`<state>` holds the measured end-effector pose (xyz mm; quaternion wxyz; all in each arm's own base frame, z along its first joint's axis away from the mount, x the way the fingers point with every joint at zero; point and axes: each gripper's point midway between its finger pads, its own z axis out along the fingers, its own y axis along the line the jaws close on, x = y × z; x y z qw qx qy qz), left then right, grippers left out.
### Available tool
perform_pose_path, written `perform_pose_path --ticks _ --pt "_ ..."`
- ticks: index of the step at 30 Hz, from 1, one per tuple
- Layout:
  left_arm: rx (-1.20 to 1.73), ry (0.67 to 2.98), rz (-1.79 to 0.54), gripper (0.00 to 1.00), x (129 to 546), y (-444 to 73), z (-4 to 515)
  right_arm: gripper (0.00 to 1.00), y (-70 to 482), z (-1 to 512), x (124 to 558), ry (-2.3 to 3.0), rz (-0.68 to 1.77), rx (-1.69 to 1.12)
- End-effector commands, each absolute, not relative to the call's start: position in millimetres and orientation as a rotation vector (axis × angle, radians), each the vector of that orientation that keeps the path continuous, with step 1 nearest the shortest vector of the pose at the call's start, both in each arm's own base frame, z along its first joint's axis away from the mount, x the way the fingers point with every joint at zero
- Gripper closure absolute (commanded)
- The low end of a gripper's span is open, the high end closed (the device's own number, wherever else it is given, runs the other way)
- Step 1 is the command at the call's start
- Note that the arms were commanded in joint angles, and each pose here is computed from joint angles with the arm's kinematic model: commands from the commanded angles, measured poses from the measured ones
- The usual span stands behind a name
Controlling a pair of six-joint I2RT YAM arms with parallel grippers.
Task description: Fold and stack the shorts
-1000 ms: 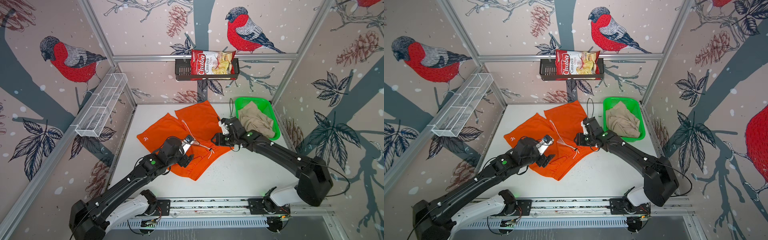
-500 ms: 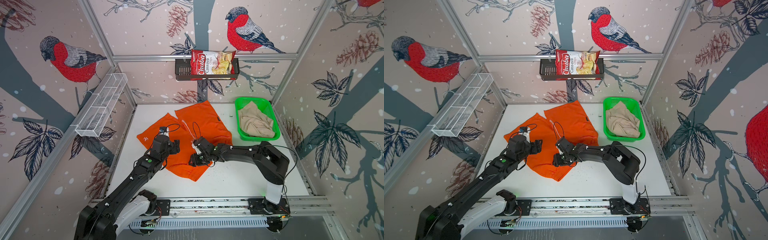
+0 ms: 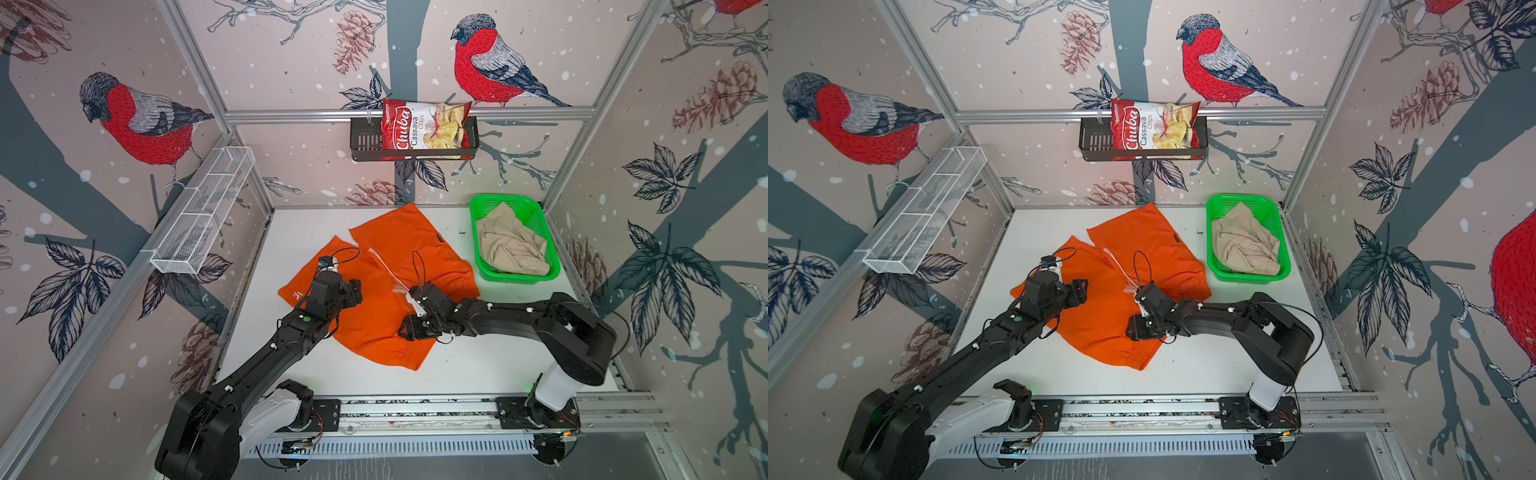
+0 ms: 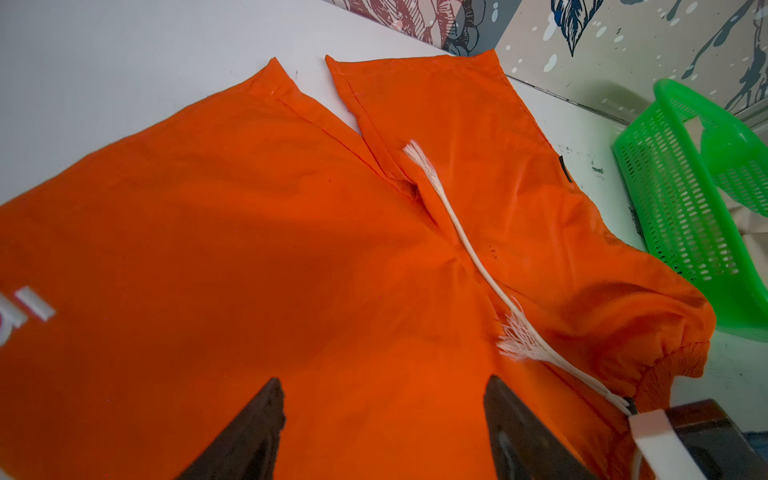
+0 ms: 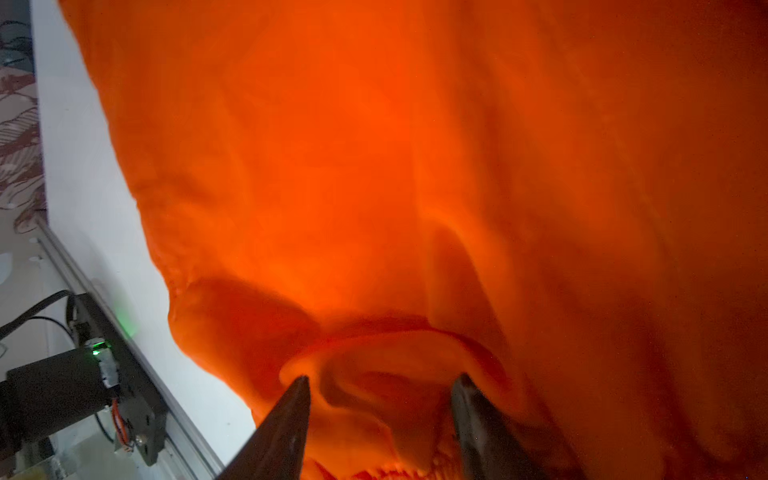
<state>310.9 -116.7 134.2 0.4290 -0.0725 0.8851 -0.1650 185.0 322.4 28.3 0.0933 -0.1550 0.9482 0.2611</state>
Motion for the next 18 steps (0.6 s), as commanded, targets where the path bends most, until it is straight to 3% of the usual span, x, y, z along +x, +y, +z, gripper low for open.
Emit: perform_pose_path --ticks 1,7,18 --pt "-0.202 2.185 -0.476 0.26 317.6 -124.3 135.8 0.42 268.2 26.4 178.9 2.937 0.482 -0.378" --pt "-0.26 2.228 -0.58 0.31 315.1 -135.9 109.3 0.41 285.5 77.3 222.8 2.759 0.652 -0.289" --pt "-0.465 2.285 -0.619 0.46 292.7 -124.1 55.0 0.42 262.5 18.7 220.2 2.843 0.519 -0.218"
